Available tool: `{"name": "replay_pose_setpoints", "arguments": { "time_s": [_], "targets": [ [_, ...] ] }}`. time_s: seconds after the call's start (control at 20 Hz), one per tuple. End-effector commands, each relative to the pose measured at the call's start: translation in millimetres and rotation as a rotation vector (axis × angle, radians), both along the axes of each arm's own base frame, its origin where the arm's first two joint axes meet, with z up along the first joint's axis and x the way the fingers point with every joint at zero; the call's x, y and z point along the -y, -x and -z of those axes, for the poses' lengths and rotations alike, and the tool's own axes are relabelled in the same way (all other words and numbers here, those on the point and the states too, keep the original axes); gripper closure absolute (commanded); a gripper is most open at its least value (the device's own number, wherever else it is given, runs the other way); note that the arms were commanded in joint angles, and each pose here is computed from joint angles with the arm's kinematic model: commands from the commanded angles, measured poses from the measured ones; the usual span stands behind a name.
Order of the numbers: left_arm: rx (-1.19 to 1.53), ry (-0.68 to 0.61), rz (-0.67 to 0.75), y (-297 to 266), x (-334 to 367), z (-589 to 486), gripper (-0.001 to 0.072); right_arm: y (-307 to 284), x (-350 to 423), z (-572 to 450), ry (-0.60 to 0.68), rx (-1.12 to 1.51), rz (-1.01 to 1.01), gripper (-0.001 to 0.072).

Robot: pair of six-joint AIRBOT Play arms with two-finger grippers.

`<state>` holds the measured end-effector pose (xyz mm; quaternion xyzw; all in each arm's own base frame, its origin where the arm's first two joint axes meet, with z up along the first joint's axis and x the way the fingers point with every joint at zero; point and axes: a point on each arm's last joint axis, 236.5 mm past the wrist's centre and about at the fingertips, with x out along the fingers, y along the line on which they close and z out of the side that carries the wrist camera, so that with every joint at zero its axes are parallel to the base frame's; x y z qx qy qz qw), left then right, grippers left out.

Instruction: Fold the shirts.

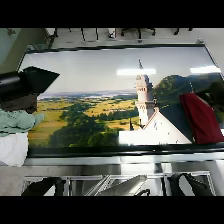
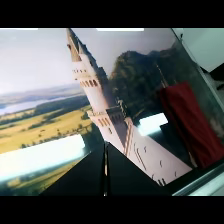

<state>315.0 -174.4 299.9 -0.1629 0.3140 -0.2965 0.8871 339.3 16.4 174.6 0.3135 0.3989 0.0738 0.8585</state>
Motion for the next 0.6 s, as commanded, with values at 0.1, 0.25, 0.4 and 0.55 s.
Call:
{"name": "replay_pose_setpoints", "arguments": {
  "time_s": [0.1, 0.25, 0.4, 0.55],
  "targets": [
    [-0.199, -0.022, 0.082, 23, 34, 94, 0.0696, 7, -129, 17, 0.107, 0.077, -0.294, 0.0689],
    [-0.227, -0.021, 0.104, 40, 43, 117, 0.0696, 15, -141, 34, 0.114, 0.028, -0.337, 0.0689],
    [-0.239, -0.02, 0.099, 50, 39, 127, 0.0695, 29, -150, 40, 0.081, -0.032, -0.377, 0.0688],
    [-0.213, -0.01, 0.089, 57, 35, 125, 0.0696, 29, -150, 40, 0.081, -0.032, -0.377, 0.0689]
  ]
}}
